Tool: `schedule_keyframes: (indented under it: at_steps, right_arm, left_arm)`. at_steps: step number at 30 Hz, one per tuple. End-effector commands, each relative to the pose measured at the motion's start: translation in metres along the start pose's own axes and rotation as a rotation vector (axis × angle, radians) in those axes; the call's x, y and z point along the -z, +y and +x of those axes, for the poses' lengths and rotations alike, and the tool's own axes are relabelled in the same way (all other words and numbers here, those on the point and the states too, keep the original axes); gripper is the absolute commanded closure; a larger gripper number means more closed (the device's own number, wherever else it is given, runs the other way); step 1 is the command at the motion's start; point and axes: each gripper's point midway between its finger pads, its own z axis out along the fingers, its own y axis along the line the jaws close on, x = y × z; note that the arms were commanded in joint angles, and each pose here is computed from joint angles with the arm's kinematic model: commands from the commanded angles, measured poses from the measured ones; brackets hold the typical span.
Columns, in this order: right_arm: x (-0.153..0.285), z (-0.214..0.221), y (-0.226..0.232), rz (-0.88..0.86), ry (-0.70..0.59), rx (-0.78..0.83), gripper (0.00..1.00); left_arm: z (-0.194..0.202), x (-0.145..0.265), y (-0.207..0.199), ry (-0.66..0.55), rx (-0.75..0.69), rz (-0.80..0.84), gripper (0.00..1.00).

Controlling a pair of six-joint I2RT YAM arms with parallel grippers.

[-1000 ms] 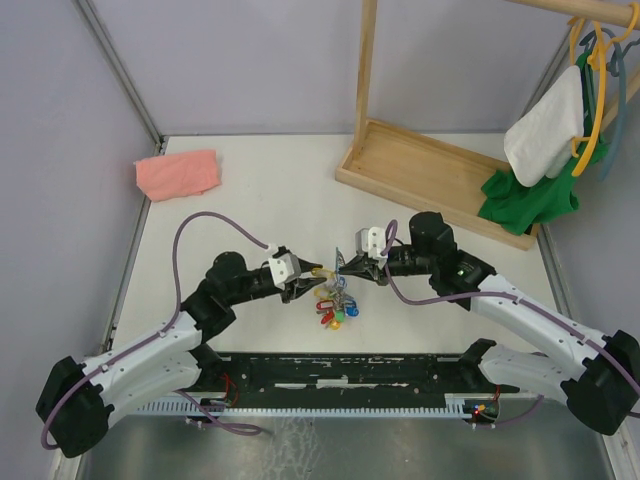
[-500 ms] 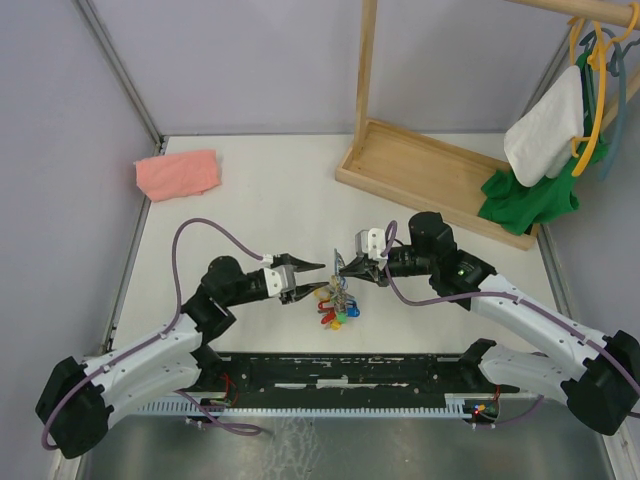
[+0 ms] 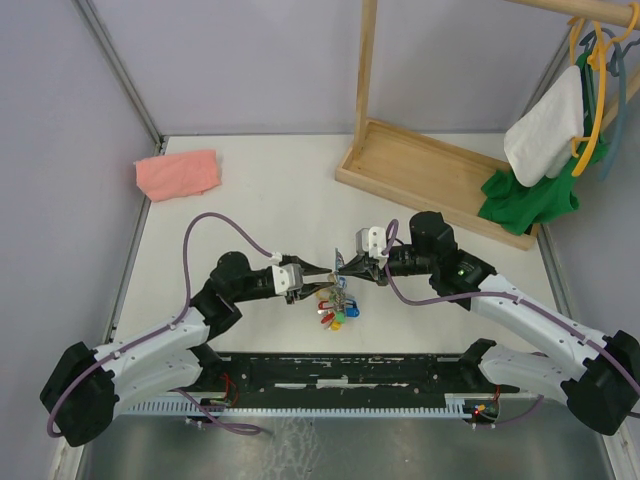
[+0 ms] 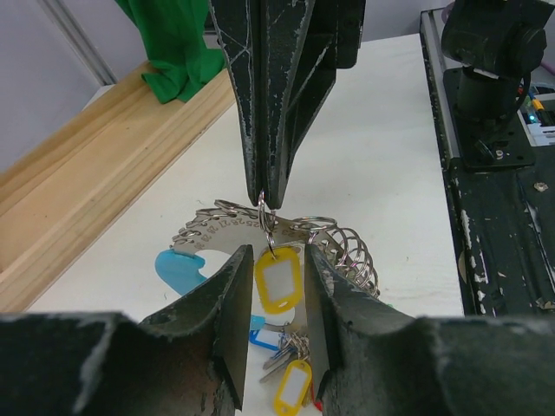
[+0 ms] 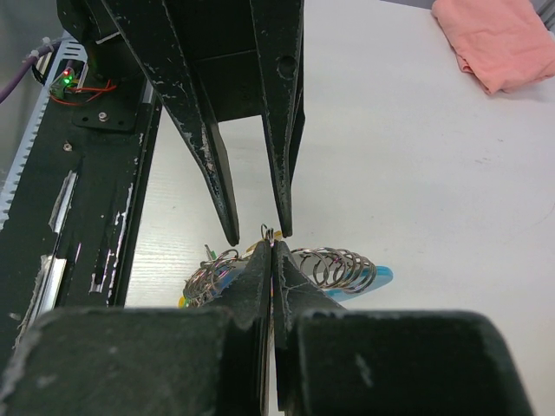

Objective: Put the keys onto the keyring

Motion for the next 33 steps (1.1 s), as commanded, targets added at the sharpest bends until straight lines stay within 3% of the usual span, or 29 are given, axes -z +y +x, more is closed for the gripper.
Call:
schedule_keyframes:
  at_steps: [1,13,19,33]
  right_arm:
    - [0.004,-0.047,-0.012,0.022,-0.118,0.102,0.99]
    - [0.002,-0.05,-0.012,0.018,-0.146,0.088,0.99]
    - [0.001,-0.049,-0.011,0.017,-0.149,0.076,0.99]
    - [0.004,-0.021,-0.007,0.045,-0.05,-0.037,0.96]
  left_arm:
    - [-0.035,-0.006,0.009,-0.093,-0.059,-0.005,0.64]
    - [-0.027,-0.011,0.016,-0.066,-0.03,-0.029,0.8]
    - [-0.027,-0.011,0.02,-0.059,-0.023,-0.048,0.97]
    - [-0.031,-0.01,0.029,0.007,-0.088,-0.088,0.97]
